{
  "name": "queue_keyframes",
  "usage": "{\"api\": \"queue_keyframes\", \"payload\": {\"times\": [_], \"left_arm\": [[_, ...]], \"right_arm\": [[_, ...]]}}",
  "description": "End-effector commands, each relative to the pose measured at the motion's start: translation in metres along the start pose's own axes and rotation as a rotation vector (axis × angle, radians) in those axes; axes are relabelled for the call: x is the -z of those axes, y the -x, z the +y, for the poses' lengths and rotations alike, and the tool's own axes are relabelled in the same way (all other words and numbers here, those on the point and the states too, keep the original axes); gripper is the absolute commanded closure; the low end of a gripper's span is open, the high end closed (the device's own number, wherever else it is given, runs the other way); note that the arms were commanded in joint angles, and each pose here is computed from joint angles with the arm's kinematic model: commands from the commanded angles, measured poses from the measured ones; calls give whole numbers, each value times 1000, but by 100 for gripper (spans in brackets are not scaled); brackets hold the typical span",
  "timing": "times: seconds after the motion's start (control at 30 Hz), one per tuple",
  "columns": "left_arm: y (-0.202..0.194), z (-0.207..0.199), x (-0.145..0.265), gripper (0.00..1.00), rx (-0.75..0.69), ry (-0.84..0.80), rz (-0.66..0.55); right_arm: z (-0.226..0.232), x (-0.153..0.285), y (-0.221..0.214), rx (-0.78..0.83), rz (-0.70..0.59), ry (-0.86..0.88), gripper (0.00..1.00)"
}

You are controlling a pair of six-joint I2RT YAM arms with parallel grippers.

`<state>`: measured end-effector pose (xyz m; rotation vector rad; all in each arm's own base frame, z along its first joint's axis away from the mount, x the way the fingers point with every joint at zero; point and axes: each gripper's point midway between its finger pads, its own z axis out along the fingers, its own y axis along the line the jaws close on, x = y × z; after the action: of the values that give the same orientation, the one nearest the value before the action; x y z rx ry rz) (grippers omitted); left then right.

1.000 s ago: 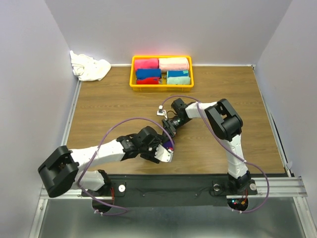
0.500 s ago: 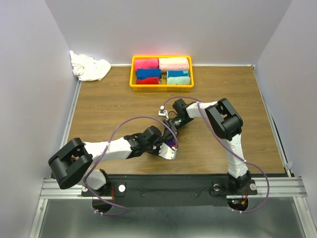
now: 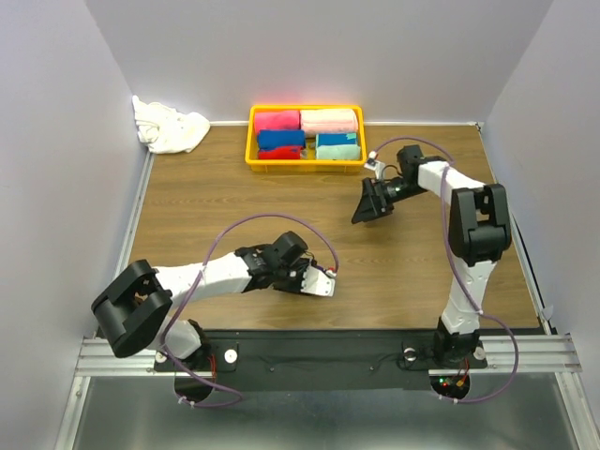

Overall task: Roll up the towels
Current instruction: Place the rolled towel into the container

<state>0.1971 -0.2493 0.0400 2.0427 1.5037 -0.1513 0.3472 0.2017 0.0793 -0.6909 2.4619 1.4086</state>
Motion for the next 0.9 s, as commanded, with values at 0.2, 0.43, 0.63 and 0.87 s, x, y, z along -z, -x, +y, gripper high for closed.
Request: {"api": "queue_keyframes", "payload": {"times": [0.2,0.43,0.63,0.87], "left_arm": [[-25,112,45,100,166,100,41],[-67,309,108,100,208,463,63],[-109,434,130,100,176,786,70],[-126,505,127,100,-6,1011,21]], "right_arm": [[25,71,20,92,-90,-78,0],[26,73,14,76,-86,-57,0],[22,69,8,48,-77,-30,0],[22,65,0,25,-68,-7,0]]}}
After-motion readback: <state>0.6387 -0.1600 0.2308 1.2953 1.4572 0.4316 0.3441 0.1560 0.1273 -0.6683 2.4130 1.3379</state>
